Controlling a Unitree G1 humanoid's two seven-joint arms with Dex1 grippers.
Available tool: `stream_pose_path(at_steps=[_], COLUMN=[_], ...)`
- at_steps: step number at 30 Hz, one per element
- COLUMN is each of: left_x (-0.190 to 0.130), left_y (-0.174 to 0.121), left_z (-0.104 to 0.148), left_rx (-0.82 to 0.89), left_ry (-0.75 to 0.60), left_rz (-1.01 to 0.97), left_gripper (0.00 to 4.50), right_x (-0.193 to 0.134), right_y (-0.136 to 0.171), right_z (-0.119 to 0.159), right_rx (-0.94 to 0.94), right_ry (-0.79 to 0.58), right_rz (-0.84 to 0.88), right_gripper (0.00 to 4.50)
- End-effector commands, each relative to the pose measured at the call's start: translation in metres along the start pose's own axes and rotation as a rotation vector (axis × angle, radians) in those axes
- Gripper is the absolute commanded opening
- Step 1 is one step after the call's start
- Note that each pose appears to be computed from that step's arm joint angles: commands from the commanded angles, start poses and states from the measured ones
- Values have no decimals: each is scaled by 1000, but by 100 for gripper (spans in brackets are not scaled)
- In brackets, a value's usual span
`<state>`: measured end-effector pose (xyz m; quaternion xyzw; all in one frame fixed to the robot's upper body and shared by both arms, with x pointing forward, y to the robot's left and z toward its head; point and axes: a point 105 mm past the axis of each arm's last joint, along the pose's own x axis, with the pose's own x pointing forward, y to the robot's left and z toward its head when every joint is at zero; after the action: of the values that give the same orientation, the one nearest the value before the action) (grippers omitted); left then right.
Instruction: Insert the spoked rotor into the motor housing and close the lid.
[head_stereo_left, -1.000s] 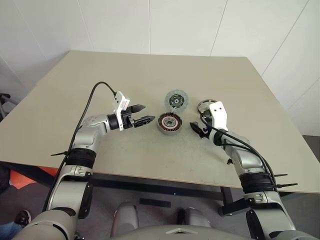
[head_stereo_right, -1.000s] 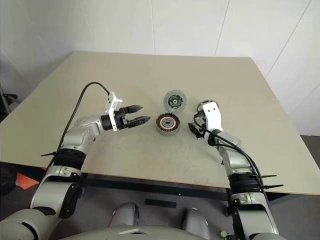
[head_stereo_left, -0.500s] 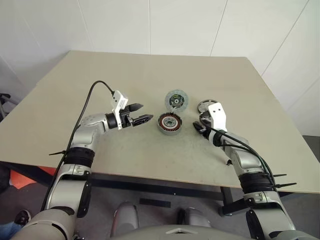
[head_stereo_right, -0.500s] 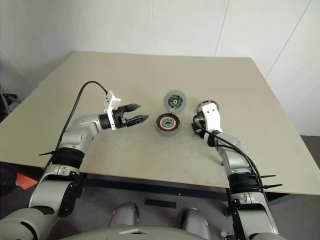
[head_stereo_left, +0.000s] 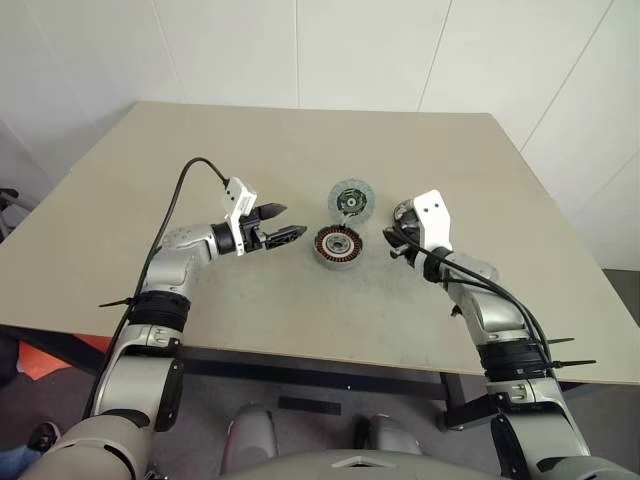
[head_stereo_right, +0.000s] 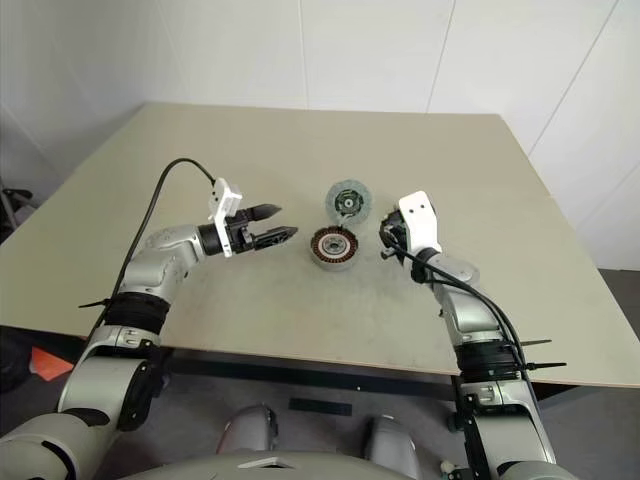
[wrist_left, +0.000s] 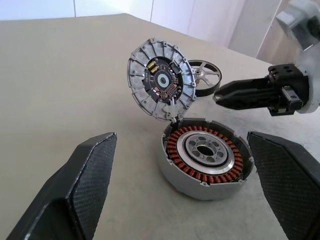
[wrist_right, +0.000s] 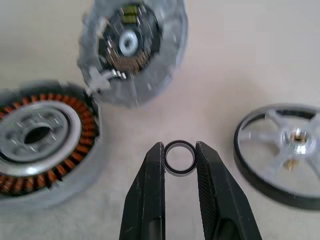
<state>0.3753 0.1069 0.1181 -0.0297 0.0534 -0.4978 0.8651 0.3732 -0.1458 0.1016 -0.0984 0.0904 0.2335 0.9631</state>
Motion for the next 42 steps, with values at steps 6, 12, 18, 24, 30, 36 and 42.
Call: stream_pose_path(at_steps=[6, 12, 18, 24, 30, 36, 42], left_x=[5, -3, -13, -19, -20, -21, -22], left_y=[-4, 0, 8, 14, 15, 17, 17], left_z=[15, 16, 17, 18, 18, 19, 18], left_rx=[44, 49, 54, 58, 60, 65, 67], left_ry=[-34, -30, -22, -20, -20, -18, -16], left_rz=[-20, 0, 30, 54, 64, 72, 76], left_gripper=[443, 443, 443, 443, 443, 443, 443], right_x=[19, 28, 29, 28, 27, 27, 26], right_y=[54, 63, 63, 66, 72, 75, 73], right_z=[28, 8, -4, -11, -13, -15, -3], right_rx=[-24, 21, 49, 66, 74, 86, 42], right_ry=[-73, -18, 13, 28, 35, 48, 6], right_rz=[171, 187, 186, 182, 200, 211, 204], right_gripper=[56, 56, 56, 56, 56, 160, 363])
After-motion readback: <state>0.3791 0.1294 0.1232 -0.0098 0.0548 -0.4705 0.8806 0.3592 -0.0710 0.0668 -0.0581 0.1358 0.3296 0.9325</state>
